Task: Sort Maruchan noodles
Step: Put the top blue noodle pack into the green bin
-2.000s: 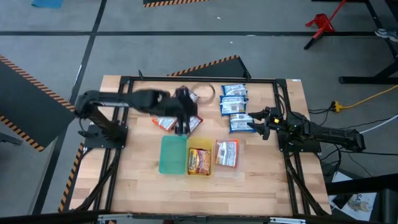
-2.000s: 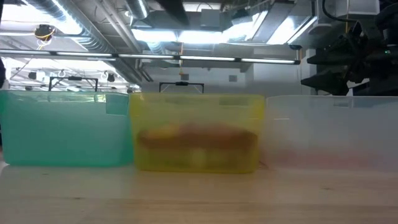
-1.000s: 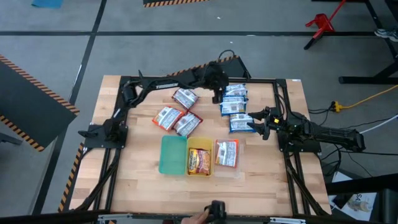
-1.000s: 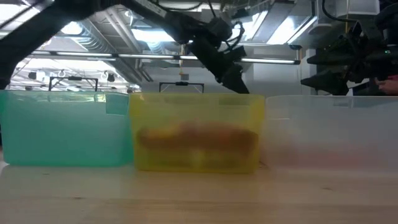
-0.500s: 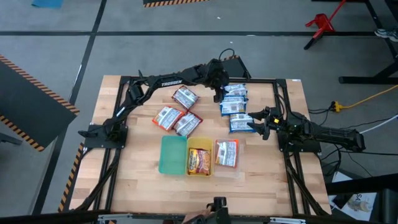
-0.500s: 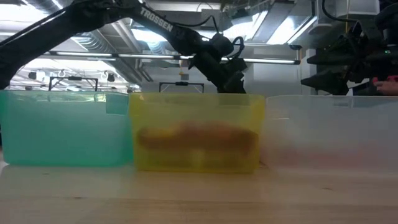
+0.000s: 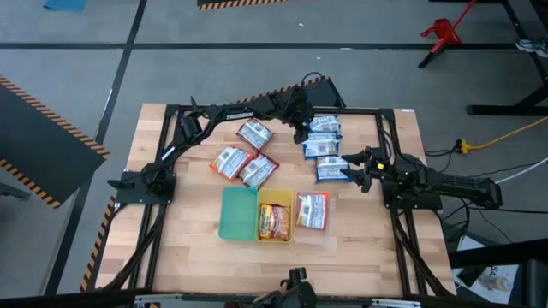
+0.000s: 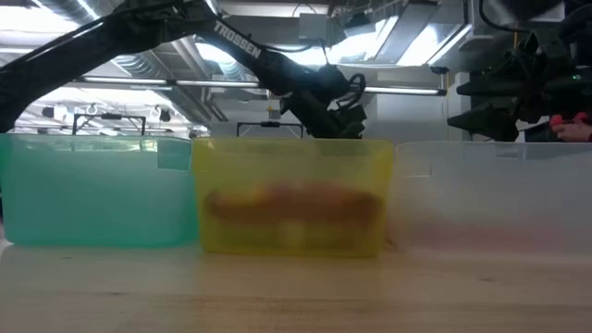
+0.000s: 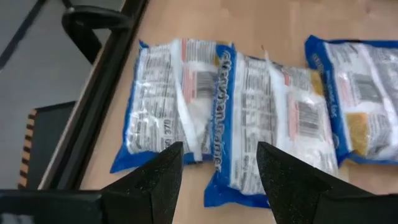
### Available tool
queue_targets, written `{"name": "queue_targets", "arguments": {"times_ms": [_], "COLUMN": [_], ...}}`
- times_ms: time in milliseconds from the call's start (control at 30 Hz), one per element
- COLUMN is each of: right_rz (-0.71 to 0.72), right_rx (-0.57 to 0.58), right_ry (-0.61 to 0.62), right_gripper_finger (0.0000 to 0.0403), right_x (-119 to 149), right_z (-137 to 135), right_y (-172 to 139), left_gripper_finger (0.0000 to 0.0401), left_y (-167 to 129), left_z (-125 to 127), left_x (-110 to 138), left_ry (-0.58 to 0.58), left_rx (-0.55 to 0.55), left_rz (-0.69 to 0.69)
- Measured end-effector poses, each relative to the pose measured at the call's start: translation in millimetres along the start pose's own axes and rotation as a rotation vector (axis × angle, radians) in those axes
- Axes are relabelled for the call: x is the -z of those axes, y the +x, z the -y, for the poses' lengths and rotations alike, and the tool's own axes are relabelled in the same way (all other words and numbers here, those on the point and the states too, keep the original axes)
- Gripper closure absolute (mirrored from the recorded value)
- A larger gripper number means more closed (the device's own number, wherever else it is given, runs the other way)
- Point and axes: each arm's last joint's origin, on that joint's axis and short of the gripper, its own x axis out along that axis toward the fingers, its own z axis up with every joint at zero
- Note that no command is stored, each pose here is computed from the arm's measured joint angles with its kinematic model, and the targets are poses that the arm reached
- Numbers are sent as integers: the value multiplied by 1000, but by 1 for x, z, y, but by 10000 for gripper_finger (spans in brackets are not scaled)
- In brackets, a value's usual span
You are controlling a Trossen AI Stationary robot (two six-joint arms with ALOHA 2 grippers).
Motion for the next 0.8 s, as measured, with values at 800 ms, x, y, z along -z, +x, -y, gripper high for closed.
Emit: {"name": "queue_targets", "arguments": {"times_ms": [800], "right_rz": [-94], "right_rx": [724], "right_ry": [-35], "right_gripper_finger": [227], "right_x": [-31], "right_z": [3], "right_y": [35], "left_gripper_finger": [204], "left_y": [-174], "left_z": [48], "left_x": [-75], "left_ry": [30], "left_rx": [-151], "left_rz": [97]}}
